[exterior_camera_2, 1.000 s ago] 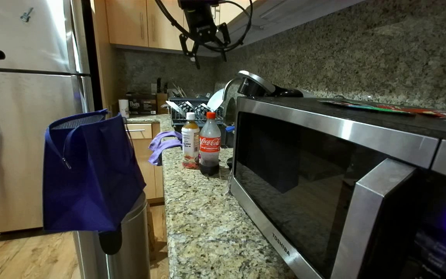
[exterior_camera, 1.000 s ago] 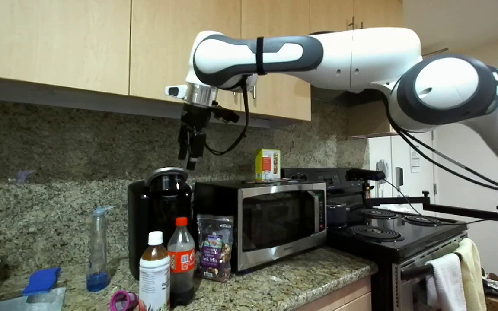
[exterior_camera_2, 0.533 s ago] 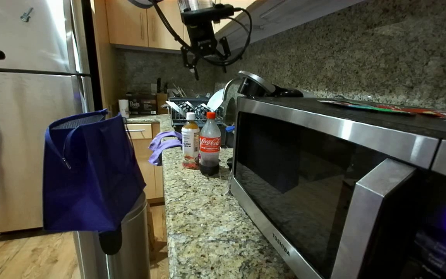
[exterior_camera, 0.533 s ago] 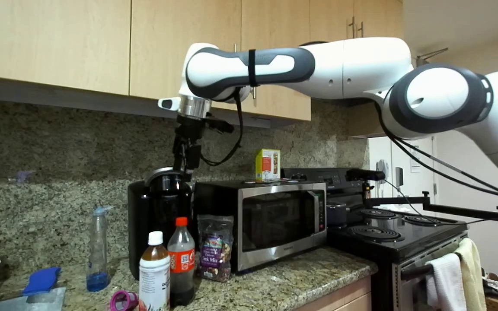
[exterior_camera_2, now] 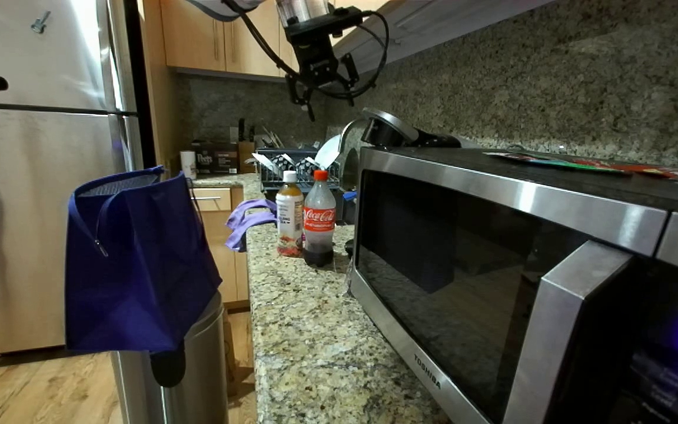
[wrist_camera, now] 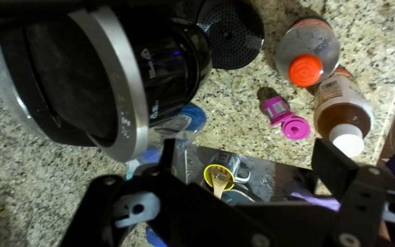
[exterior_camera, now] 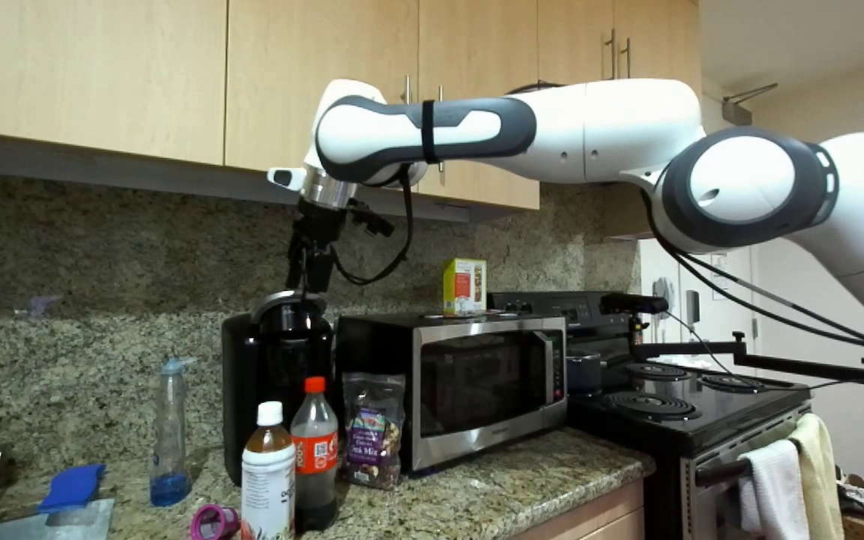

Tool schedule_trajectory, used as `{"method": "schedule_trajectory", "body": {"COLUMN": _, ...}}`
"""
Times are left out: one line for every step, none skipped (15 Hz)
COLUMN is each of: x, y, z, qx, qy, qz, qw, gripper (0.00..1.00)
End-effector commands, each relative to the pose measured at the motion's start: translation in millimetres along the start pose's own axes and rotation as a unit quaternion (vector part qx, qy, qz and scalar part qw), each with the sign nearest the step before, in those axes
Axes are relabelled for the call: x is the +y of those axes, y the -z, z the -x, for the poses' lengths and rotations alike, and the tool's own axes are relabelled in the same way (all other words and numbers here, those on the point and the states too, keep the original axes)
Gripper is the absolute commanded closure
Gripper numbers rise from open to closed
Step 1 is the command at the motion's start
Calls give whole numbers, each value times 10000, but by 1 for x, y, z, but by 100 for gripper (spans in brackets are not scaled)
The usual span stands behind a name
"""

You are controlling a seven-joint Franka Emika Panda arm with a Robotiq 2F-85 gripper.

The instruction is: Close the lid of the machine beside the microwave

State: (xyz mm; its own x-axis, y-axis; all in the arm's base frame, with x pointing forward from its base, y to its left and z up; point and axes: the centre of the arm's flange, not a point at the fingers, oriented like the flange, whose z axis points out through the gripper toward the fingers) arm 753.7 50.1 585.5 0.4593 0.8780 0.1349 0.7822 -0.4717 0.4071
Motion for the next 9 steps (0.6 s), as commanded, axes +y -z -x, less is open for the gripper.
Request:
{"method": "schedule_trajectory", "body": {"x": 24, "y": 3, "z": -7, "qx": -17, "qy": -35, "qz": 526, "qw": 9986, "gripper": 0}}
{"method": "schedule_trajectory", "body": {"x": 29, "y": 1, "z": -7, "qx": -82, "qy": -44, "qz": 614, "qw": 9981, "gripper": 0}}
{"method": "schedule_trajectory", "body": {"x": 33, "y": -3, "z": -5, "qx": -155, "qy": -49, "qz": 655, "qw": 9977, "gripper": 0}}
{"method": "schedule_trajectory", "body": {"x": 37, "y": -7, "z": -4, "qx": -288, "qy": -55, "qz": 650, "qw": 9975, "gripper": 0}}
{"method": "schedule_trajectory", "body": {"x": 41, "y": -11, "z": -4, "qx": -373, "qy": -50, "qz": 659, "qw": 9971, "gripper": 0}}
{"method": "schedule_trajectory", "body": {"x": 45, "y": -17, "z": -2, "qx": -456, "qy": -11, "qz": 706, "qw": 9965, "gripper": 0}}
{"method": "schedule_trajectory", "body": {"x": 48, "y": -24, "z": -1, "qx": -516, "qy": 23, "qz": 752, "qw": 9958, "gripper": 0}}
{"method": "schedule_trajectory", "body": {"x": 49, "y": -29, "z": 0, "qx": -596, "qy": 42, "qz": 715, "qw": 9957, "gripper": 0}}
{"method": "schedule_trajectory", "body": {"x": 50, "y": -34, "z": 1, "qx": -635, "qy": 32, "qz": 683, "qw": 9956, "gripper": 0}}
